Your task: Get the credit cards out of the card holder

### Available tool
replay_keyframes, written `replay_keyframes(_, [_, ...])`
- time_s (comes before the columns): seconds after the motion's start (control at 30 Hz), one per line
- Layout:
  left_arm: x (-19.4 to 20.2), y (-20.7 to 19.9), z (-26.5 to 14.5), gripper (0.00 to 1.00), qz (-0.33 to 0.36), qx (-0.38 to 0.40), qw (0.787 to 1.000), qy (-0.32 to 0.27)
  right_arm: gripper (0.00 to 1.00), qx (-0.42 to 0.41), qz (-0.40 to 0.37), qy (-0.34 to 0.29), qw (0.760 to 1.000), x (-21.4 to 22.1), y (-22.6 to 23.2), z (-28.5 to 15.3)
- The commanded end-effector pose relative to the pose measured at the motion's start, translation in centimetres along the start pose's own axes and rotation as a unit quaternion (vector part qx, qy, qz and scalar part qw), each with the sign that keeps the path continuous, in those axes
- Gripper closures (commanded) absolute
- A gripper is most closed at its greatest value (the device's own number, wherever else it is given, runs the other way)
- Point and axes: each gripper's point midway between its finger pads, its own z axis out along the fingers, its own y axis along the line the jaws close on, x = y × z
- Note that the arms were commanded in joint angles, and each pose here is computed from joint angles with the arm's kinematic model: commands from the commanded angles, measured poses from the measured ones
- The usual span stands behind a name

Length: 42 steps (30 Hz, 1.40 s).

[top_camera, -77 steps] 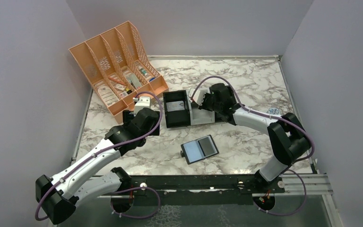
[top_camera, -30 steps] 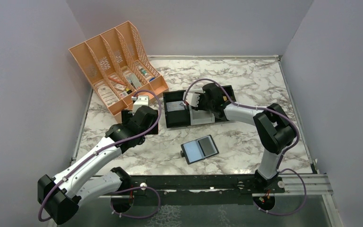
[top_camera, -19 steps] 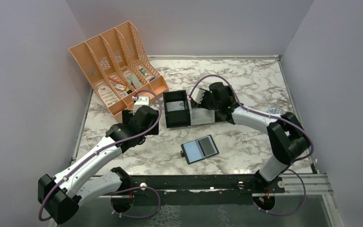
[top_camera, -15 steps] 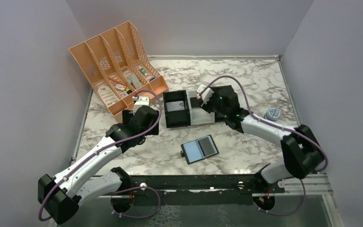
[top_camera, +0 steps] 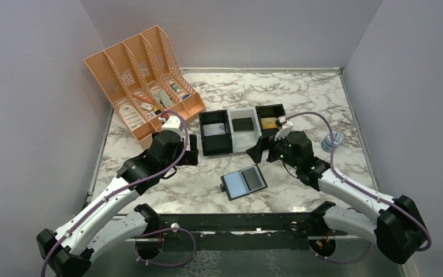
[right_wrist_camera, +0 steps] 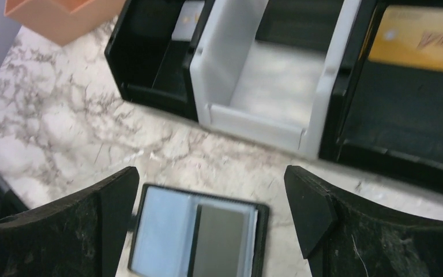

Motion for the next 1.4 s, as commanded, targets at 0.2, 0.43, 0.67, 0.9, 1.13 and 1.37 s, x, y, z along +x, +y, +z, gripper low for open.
replay_keyframes(0.2, [0.5, -11.5, -0.8, 0.02, -0.111, 0.308, 0.945, 0.003, 0.1, -0.038, 0.115, 0.129, 0.984, 7.3, 1.8, -3.9])
replay_keyframes(0.43, [4.4, -16.4, 0.1, 0.1, -0.099, 0.326, 0.939, 0.048, 0.43, 0.008, 0.123, 0.139, 0.983, 8.2, 0.3, -4.1])
replay_keyframes(0.67, [8.2, -19.1, 1.8, 0.17, -0.087, 0.291, 0.949, 0.085, 0.5, 0.007, 0.111, 0.096, 0.989, 6.6, 0.2, -4.7])
replay_keyframes(0.9, [9.3, -22.4, 2.8, 0.21, -0.128, 0.338, 0.928, 0.095, 0.56, 0.02, 0.132, 0.147, 0.98, 9.0, -0.2, -4.2])
replay_keyframes(1.13, [11.8, -24.0, 4.9, 0.36, -0.113, 0.312, 0.934, 0.129, 0.62, -0.023, 0.13, 0.175, 0.976, 10.6, 0.9, -3.7])
replay_keyframes(1.37, [13.7, -22.6, 6.4, 0.5, -0.111, 0.273, 0.946, 0.135, 0.73, 0.003, 0.12, 0.211, 0.97, 11.9, -0.1, -2.7])
